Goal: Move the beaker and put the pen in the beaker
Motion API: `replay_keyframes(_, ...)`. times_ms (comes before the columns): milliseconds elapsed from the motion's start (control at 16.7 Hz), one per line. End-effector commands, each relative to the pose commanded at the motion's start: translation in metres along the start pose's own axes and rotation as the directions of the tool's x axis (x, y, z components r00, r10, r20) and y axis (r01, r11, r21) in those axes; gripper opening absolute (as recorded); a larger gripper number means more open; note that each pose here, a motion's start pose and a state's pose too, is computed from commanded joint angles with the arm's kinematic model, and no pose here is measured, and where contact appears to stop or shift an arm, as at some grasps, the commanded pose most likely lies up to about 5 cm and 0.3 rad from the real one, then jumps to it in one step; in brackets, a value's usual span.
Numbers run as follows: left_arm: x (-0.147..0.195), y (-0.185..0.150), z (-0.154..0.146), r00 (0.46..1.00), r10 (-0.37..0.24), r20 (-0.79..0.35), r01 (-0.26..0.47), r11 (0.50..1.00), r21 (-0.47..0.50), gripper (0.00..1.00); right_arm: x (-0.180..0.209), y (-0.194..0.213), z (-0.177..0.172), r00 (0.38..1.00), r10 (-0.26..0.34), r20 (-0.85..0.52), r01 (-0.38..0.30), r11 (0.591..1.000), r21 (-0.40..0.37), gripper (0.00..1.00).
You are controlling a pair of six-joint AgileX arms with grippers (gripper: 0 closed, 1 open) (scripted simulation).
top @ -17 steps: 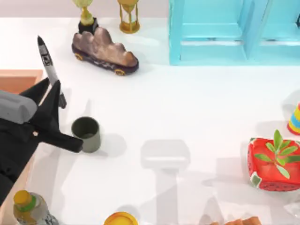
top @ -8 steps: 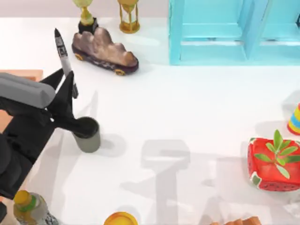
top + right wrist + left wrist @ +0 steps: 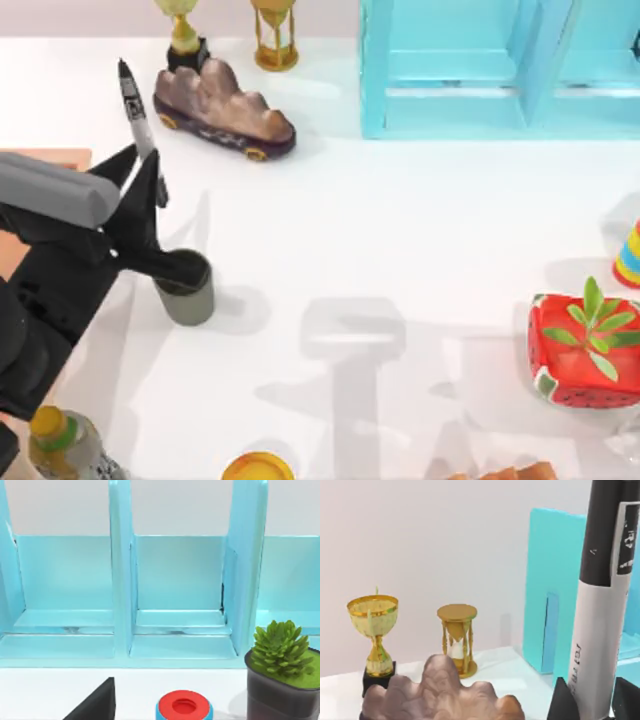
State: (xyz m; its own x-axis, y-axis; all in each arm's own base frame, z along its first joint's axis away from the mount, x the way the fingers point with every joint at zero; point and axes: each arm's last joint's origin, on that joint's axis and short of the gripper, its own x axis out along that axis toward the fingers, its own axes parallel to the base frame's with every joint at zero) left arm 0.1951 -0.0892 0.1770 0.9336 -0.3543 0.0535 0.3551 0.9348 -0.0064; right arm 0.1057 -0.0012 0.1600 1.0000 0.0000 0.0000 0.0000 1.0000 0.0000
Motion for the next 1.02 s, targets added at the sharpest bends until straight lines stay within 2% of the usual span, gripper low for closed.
replay_keyframes(660,0.0,0.0,0.0,1.0,0.0,0.0,0.0,1.0,0.0,0.98,0.0,0.0,0.0,1.0,0.0,0.0,0.0,1.0,0.0,1.0)
replay_keyframes(1020,0.0,0.0,0.0,1.0,0.0,0.0,0.0,1.0,0.0,1.0,0.0,0.0,0.0,1.0,0.0,0.0,0.0,1.0,0.0,1.0)
